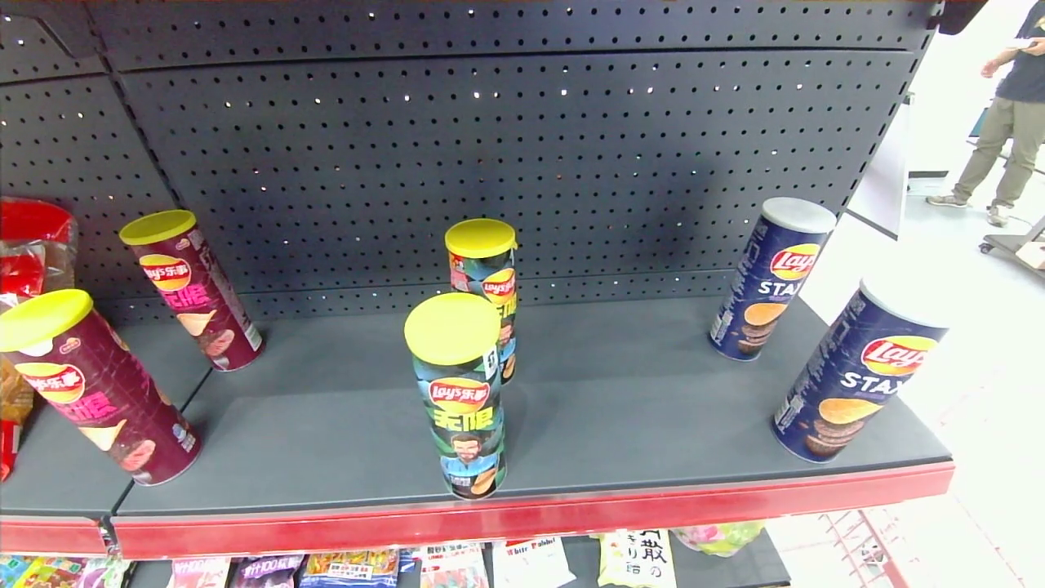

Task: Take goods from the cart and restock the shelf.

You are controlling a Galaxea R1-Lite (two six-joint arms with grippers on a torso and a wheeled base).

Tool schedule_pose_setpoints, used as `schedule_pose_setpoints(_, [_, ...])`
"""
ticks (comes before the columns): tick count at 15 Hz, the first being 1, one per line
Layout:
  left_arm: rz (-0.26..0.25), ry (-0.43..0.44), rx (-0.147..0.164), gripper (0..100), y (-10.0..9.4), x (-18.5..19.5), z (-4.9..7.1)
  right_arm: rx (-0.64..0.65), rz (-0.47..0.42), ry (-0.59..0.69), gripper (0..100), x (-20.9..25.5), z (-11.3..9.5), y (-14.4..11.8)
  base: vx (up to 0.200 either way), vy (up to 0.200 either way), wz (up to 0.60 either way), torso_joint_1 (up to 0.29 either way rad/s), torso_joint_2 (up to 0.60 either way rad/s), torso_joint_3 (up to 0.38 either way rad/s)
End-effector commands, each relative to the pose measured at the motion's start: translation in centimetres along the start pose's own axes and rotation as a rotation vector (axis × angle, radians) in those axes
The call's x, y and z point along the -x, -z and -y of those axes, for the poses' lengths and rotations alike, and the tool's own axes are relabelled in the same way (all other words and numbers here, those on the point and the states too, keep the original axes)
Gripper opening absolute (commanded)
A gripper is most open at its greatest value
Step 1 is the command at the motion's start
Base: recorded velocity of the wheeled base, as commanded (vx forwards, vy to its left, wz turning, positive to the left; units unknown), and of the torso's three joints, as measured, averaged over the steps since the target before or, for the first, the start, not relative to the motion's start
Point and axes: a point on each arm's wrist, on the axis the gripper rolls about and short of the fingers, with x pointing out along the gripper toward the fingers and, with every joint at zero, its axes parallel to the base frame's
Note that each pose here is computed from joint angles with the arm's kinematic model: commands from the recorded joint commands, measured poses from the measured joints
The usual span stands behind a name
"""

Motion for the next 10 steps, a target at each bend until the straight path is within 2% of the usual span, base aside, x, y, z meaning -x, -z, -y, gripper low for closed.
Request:
schedule_pose_setpoints(1, [-0.055,0.017,-0.039,100,1.13,-0.13,0.00,-0.039,0.013,0.106,100,-0.20,0.20,0.47,0.000,0.000,0.00,0.000,0.00,0.000])
schedule_pose_setpoints(3, [-0.055,0.017,-0.039,100,1.13,-0.13,0.00,0.026,0.018,-0.053,100,-0.21,-0.15,0.46,0.000,0.000,0.00,0.000,0.00,0.000])
schedule_pose_setpoints(4, [-0.055,0.019,-0.039,100,1.13,-0.13,0.01,0.024,0.005,-0.078,100,-0.24,-0.20,0.42,0.000,0.000,0.00,0.000,0.00,0.000])
schedule_pose_setpoints(7, [-0.055,0.017,-0.039,100,1.13,-0.13,0.00,-0.016,0.003,-0.049,100,-0.19,-0.14,0.50,0.000,0.000,0.00,0.000,0.00,0.000])
schedule_pose_setpoints(8, [-0.055,0.019,-0.040,100,1.13,-0.13,0.01,-0.030,0.000,0.009,100,-0.17,-0.02,0.52,0.000,0.000,0.00,0.000,0.00,0.000])
schedule_pose_setpoints(9, [-0.055,0.020,-0.040,100,1.13,-0.13,0.01,-0.051,-0.003,0.009,100,-0.17,-0.01,0.55,0.000,0.000,0.00,0.000,0.00,0.000])
schedule_pose_setpoints(10, [-0.055,0.020,-0.042,100,1.13,-0.13,0.01,-0.019,-0.001,-0.030,100,-0.18,-0.10,0.55,0.000,0.000,0.00,0.000,0.00,0.000])
